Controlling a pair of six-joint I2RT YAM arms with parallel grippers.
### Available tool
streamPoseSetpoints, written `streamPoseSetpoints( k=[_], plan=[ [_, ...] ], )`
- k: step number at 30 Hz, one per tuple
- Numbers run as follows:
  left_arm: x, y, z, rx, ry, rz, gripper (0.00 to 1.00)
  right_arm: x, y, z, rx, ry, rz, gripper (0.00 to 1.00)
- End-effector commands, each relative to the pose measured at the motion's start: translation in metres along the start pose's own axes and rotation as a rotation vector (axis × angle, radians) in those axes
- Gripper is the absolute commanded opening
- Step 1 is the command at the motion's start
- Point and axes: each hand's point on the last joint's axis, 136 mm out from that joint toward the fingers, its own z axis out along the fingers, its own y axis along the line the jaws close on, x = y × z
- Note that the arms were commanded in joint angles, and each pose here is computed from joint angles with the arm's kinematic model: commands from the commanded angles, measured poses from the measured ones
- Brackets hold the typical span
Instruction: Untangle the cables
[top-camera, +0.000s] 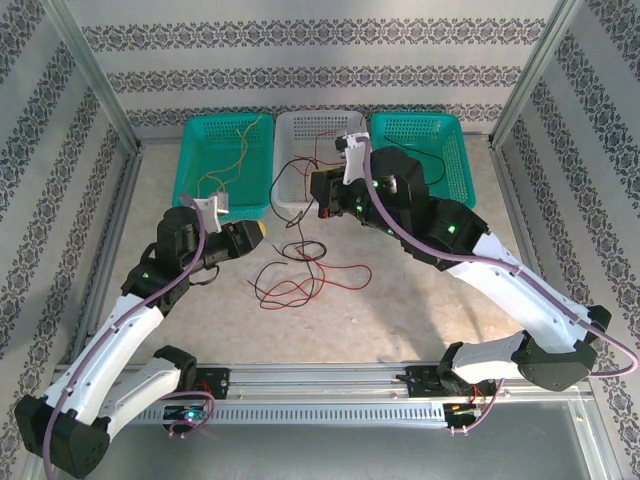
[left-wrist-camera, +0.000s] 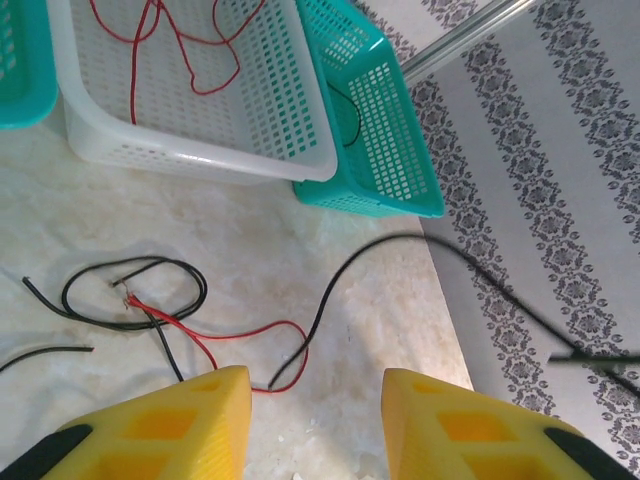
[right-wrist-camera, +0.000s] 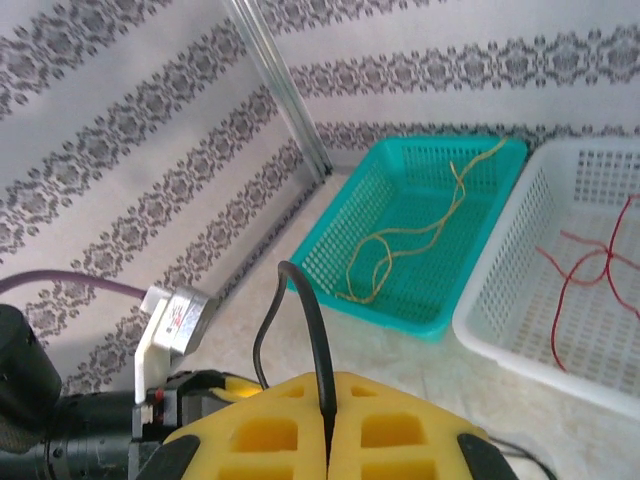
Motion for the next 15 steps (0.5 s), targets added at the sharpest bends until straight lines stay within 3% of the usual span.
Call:
streamPoseSetpoints(
  k=[1,10,15],
  plan=[
    [0.0,-0.002,-0.014,-0.038,0.004,0.048,0.39,-0.016,-0.001,-0.006,0.019,-0.042,-0.043,0.0],
    [-0.012,-0.018,-0.021,0.002,-0.03,0.113,0.54,-0.036,-0.002,-0.016,-0.001,-0.106,-0.019,0.0],
    [-0.013,-0.018,-0.022,0.01,-0.05,0.107,0.56,-0.05,-0.003,-0.019,-0.014,-0.125,-0.005,0.0]
  ],
)
